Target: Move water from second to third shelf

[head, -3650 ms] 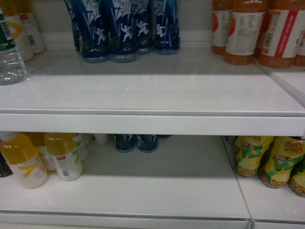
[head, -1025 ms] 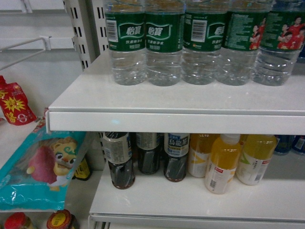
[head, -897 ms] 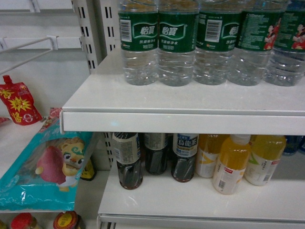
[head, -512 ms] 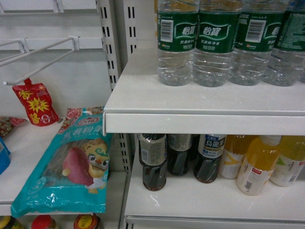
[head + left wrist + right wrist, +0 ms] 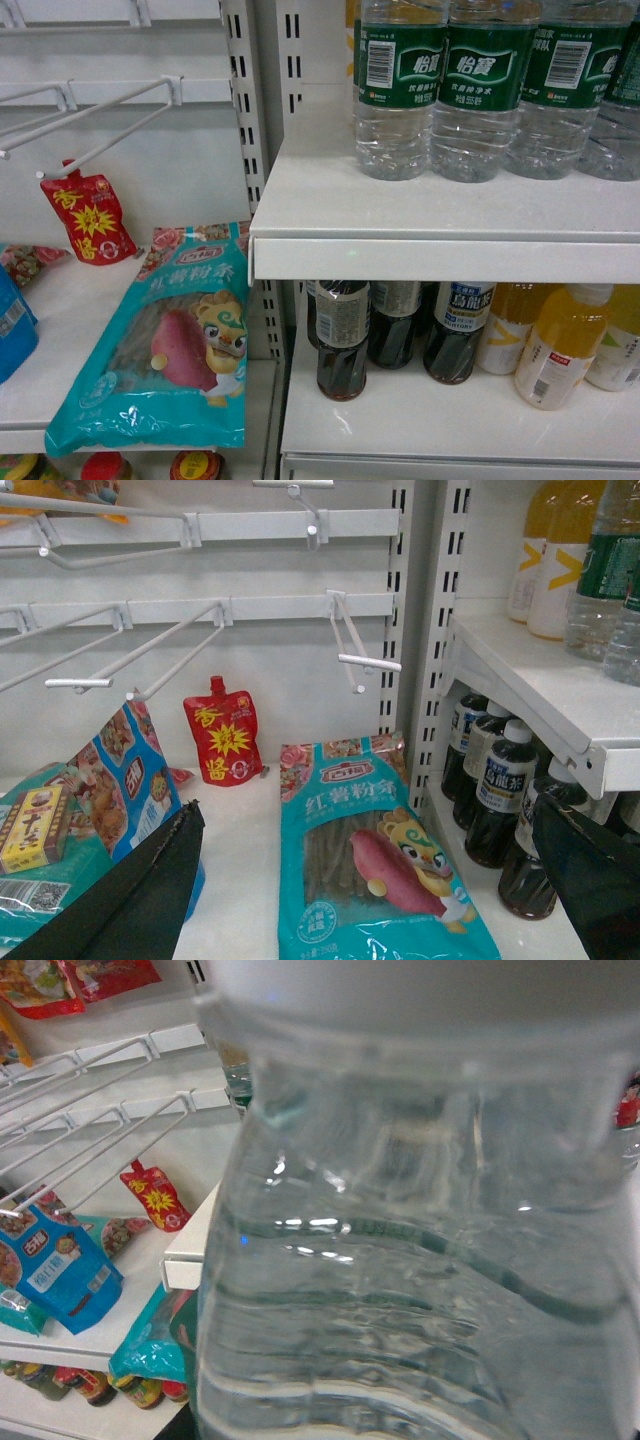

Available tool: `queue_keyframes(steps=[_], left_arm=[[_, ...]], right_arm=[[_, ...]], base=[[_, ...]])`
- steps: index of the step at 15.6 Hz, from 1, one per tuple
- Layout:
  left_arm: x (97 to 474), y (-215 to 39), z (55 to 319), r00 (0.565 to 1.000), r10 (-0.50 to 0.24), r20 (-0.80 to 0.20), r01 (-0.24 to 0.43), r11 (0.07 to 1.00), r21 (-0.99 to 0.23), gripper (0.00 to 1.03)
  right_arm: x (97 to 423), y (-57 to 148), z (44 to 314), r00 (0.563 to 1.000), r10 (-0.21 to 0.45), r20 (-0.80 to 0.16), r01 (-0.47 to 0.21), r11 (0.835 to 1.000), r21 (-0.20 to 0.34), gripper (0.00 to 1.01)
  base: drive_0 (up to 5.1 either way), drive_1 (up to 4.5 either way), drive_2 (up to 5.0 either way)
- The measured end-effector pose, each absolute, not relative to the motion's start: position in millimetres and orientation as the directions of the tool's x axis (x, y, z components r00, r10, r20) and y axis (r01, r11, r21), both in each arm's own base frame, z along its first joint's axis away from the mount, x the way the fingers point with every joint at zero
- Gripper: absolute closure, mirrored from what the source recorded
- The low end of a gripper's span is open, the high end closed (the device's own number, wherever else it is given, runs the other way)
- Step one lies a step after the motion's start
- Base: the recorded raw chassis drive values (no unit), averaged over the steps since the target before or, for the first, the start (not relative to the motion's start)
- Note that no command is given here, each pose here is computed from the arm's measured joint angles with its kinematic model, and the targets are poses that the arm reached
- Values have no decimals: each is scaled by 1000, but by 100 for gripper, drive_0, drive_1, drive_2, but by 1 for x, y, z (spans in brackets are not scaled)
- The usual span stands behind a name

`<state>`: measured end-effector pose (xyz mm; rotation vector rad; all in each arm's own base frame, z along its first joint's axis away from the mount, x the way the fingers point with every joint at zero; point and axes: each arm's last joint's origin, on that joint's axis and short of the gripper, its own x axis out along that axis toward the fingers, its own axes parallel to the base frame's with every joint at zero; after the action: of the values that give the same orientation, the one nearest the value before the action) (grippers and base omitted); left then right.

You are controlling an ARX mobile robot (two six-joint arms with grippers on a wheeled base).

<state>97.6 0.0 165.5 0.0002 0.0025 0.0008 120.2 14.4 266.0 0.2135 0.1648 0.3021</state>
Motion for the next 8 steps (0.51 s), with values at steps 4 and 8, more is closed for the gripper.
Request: queue_keyframes(steps=[4, 8], left_arm=[[98, 0, 166, 1000, 1, -2, -1, 1000, 0, 5], [98, 0, 166, 1000, 1, -2, -1, 1000, 0, 5]], right_arm=[[120, 13, 268, 895, 361, -261, -294, 919, 262, 59], [121, 13, 265, 859, 400, -320, -315, 905, 285, 59]], base=[[-330, 174, 174], [-330, 174, 174]])
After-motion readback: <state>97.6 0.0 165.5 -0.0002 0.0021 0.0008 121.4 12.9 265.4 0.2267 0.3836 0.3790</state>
